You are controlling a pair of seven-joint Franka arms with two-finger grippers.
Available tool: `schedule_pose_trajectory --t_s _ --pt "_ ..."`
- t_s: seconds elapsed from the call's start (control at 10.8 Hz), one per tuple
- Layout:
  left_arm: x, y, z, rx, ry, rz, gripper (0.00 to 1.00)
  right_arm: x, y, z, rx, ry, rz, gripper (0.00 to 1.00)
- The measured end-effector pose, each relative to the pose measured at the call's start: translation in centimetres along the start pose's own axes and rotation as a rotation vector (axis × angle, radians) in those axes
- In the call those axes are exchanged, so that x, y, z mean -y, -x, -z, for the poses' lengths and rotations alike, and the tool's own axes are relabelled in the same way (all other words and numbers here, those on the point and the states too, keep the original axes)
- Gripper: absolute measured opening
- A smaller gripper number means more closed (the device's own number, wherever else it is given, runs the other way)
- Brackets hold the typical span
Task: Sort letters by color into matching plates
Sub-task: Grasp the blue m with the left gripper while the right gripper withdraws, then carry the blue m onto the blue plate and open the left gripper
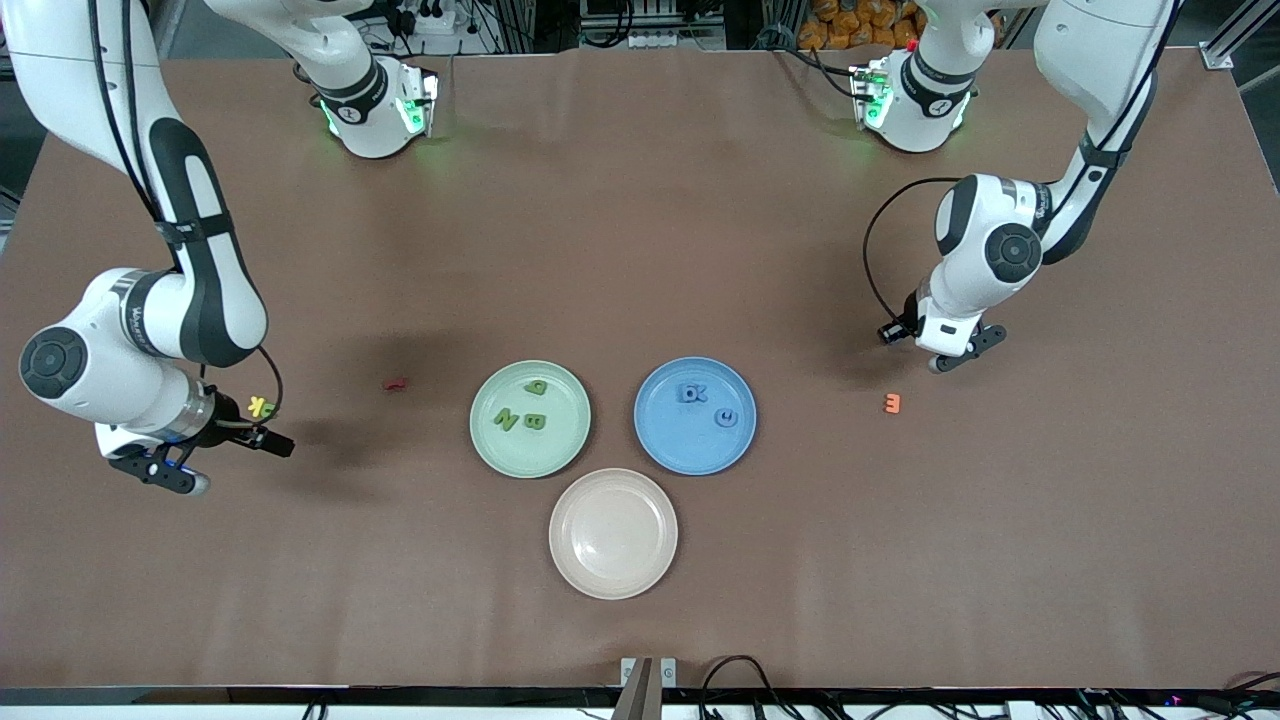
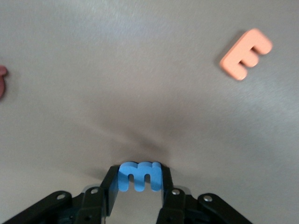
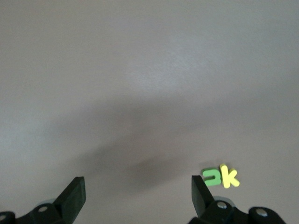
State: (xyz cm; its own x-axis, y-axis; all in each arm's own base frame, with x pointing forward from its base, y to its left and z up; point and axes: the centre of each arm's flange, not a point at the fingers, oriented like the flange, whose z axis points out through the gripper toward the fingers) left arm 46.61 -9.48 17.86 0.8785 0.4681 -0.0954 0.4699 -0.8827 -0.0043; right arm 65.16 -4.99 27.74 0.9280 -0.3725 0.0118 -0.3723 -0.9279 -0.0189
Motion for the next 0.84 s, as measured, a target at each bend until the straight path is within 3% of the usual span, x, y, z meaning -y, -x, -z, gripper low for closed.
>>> schedule_pose_trajectory --t_s 0.28,0.56,0.84 --pt "-1.7 -1.5 2.2 -0.035 0.026 0.007 0.41 -1.4 -0.3 0.0 0.009 0.008 -0.257 1.0" --pt "-6.2 -2.5 5.9 -0.053 0.041 0.003 0.41 -2.1 -0.4 -0.1 0.015 0.019 -0.656 1.0" --pt "-11.0 -1.9 8.0 -0.082 0.076 -0.023 0.41 -3.9 -0.6 -0.3 0.021 0.037 -0.832 1.0"
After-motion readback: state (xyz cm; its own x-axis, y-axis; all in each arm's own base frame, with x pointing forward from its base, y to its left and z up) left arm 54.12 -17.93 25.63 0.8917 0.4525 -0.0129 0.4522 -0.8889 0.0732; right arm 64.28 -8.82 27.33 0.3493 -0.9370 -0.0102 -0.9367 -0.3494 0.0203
